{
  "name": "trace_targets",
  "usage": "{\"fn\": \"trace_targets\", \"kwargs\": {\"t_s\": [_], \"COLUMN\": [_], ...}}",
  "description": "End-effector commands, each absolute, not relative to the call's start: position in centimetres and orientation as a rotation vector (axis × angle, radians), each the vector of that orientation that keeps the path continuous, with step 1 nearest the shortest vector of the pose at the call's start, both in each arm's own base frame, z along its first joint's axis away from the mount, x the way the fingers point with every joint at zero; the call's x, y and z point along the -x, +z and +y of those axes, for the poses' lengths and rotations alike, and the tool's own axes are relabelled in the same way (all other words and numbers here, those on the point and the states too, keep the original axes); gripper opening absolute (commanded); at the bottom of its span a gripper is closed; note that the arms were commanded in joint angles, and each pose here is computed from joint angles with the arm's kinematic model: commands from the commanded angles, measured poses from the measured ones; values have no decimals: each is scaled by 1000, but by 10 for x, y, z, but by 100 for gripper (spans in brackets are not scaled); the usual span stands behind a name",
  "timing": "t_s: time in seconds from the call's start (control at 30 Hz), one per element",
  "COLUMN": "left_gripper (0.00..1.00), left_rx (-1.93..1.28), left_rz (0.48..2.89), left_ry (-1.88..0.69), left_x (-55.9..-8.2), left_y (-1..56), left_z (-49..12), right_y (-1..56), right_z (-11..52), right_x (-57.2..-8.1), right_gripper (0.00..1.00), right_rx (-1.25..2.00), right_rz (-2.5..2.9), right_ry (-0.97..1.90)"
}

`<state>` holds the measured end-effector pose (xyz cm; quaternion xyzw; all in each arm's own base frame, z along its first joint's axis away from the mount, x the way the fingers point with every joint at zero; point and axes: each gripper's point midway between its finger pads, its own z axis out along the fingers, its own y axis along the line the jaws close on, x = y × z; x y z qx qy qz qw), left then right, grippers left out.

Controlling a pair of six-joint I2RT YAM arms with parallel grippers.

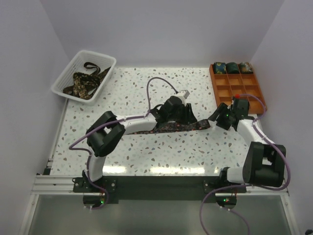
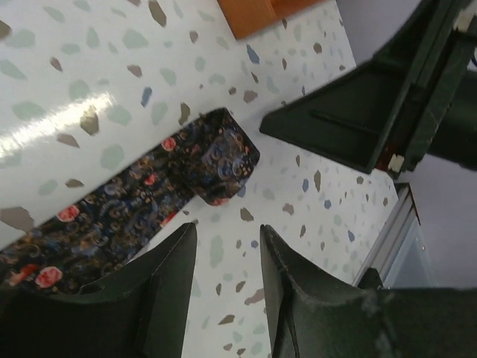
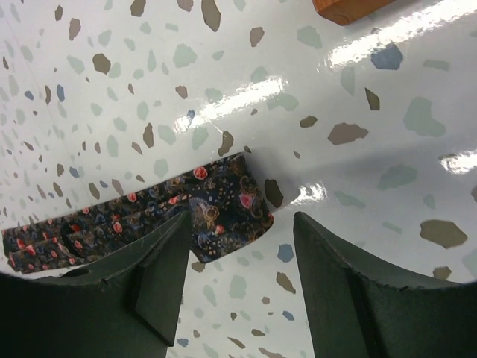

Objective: Roll the ties
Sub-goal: Roll the tie

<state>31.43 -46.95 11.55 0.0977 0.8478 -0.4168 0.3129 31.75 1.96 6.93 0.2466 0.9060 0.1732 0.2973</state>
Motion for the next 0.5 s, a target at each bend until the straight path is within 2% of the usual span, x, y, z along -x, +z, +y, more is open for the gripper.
{"fn": "trace_targets", "kwargs": {"t_s": [0.0,0.47], "left_gripper": [44,40], "left_rx": [-262,-267], "left_rz": [2245,2326], "left_ry": [-1196,-1150], "left_x": [-296,-304], "left_y": [122,77], "left_z": [-482,-515], "right_y": [81,55], "right_z": [37,30], "right_x": [-338,-339], "right_gripper": [61,59], "right_rx": [-589,-657], "right_rz": [2341,2342], "right_ry": [650,715]}}
